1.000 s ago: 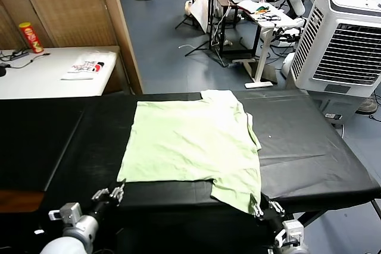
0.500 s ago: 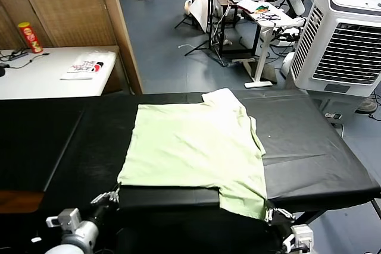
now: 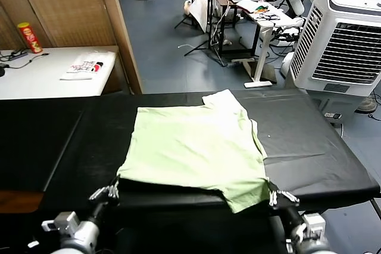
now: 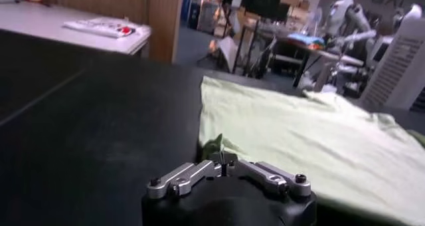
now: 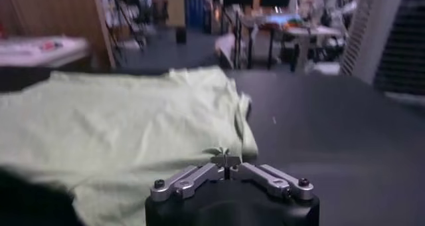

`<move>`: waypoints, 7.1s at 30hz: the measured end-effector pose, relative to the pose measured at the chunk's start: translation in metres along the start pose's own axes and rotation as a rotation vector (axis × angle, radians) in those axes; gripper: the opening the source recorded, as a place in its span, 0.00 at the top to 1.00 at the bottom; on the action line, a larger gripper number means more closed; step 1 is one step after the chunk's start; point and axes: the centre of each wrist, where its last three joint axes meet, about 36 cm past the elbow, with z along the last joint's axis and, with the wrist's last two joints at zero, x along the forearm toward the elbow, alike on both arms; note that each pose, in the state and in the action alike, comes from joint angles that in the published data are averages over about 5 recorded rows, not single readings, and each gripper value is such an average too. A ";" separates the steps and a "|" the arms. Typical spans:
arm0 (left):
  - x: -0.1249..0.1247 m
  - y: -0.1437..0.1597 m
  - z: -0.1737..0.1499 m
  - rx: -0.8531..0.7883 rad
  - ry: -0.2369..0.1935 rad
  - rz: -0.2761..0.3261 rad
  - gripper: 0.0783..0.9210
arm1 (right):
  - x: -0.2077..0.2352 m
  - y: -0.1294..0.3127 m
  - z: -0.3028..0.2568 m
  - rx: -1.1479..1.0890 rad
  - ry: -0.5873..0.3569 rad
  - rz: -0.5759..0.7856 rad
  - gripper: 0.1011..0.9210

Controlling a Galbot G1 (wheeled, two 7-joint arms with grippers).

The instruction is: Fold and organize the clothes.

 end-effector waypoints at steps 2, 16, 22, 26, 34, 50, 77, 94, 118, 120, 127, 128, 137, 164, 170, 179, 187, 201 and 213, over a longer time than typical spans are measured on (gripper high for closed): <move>-0.012 0.001 0.001 -0.026 -0.017 -0.006 0.94 | -0.019 -0.004 -0.001 0.012 -0.012 -0.005 0.98; -0.075 0.002 0.014 -0.123 -0.052 -0.027 0.94 | -0.110 -0.015 0.001 0.058 -0.017 -0.031 0.98; -0.087 0.007 0.017 -0.128 -0.046 -0.045 0.94 | -0.125 -0.017 0.003 0.055 -0.015 -0.022 0.97; -0.093 0.007 0.018 -0.123 -0.038 -0.051 0.94 | -0.126 -0.017 0.003 0.040 -0.002 -0.040 0.81; -0.092 0.009 0.016 -0.120 -0.039 -0.059 0.74 | -0.095 -0.017 -0.006 0.044 0.048 -0.056 0.29; -0.060 0.016 0.020 -0.040 0.068 -0.001 0.15 | -0.027 0.002 0.011 0.079 0.112 -0.061 0.40; -0.016 0.008 0.013 -0.134 0.162 -0.042 0.94 | 0.038 0.001 0.007 0.094 0.232 -0.057 0.97; 0.050 0.002 0.006 -0.209 0.227 -0.060 0.89 | 0.071 0.001 0.002 0.128 0.319 -0.101 0.55; -0.057 0.020 -0.069 -0.094 0.110 0.030 0.15 | -0.076 -0.045 -0.088 0.062 0.021 0.001 0.15; -0.084 0.026 -0.074 -0.085 0.124 0.034 0.15 | -0.107 -0.048 -0.091 0.055 0.031 0.006 0.15; -0.167 0.033 -0.090 -0.057 0.184 0.036 0.15 | -0.194 -0.047 -0.098 0.016 0.114 -0.002 0.15; -0.177 0.032 -0.092 -0.057 0.187 0.036 0.15 | -0.205 -0.045 -0.098 0.010 0.131 -0.005 0.15; -0.243 0.033 -0.099 -0.053 0.270 0.016 0.15 | -0.273 -0.022 -0.096 -0.020 0.261 -0.067 0.15; -0.256 0.033 -0.098 -0.044 0.249 0.011 0.94 | -0.287 -0.010 -0.070 -0.042 0.218 -0.087 0.97; -0.243 0.034 -0.105 -0.074 0.193 0.009 0.94 | -0.259 -0.027 -0.075 -0.059 0.137 -0.109 0.97; -0.195 0.031 -0.105 -0.125 0.138 0.033 0.94 | -0.193 -0.041 -0.084 -0.047 0.053 -0.166 0.97; -0.147 0.023 -0.094 -0.167 0.131 0.054 0.94 | -0.138 -0.036 -0.087 0.026 0.120 -0.134 0.97; -0.092 0.018 -0.078 -0.221 0.135 0.052 0.94 | -0.085 -0.012 -0.071 0.053 0.250 -0.180 0.97; -0.063 0.015 -0.049 -0.258 0.174 0.011 0.94 | -0.074 -0.008 -0.058 0.074 0.315 -0.172 0.97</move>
